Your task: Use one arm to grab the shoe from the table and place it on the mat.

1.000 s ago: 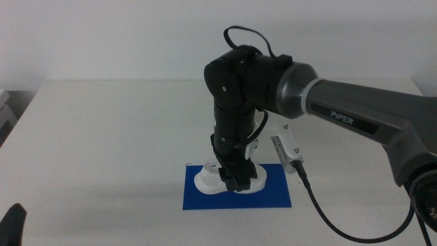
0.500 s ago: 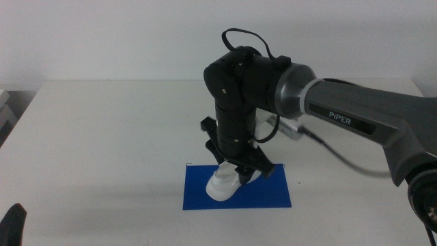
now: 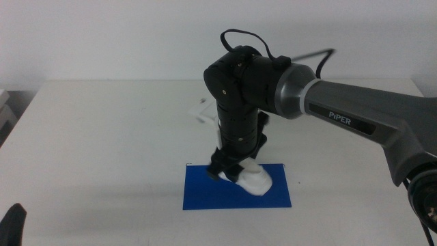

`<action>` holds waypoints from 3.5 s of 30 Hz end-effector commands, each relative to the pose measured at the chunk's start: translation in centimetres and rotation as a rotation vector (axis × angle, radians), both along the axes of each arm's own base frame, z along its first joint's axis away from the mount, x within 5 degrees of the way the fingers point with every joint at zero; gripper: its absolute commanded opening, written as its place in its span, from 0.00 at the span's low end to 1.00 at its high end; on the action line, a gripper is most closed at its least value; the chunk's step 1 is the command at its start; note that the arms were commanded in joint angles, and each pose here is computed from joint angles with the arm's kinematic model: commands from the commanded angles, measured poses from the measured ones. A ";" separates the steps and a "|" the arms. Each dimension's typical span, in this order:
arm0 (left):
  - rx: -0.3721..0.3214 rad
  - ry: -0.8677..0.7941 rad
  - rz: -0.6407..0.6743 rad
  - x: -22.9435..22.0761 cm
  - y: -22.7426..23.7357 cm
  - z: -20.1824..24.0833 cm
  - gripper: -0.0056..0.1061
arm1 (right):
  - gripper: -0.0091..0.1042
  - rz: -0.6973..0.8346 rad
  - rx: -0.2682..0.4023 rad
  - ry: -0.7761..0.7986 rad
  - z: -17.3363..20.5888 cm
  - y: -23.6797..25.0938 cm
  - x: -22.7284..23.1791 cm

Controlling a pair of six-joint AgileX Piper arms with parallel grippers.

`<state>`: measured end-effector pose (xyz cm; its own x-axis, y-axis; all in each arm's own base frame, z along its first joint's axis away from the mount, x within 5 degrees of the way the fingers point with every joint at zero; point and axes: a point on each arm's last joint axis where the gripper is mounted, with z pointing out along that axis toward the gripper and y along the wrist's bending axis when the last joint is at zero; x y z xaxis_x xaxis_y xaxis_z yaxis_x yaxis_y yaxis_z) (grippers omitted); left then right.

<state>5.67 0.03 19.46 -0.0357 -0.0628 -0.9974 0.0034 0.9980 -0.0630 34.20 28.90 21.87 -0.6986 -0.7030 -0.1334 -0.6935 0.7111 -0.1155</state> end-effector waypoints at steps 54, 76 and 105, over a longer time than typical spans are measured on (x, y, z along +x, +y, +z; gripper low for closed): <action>-0.006 -0.080 -0.015 -0.1 -0.1 0.5 0.88 | 0.72 0.735 -0.037 -0.028 1.0 -1.2 1.6; -0.006 -0.080 -0.015 -0.1 -0.1 0.5 0.88 | 0.75 -0.069 0.448 -0.464 13.2 -14.2 -6.2; -0.006 -0.080 -0.015 -0.1 -0.1 0.5 0.88 | 0.72 -0.294 0.799 -1.121 4.3 -26.0 -25.6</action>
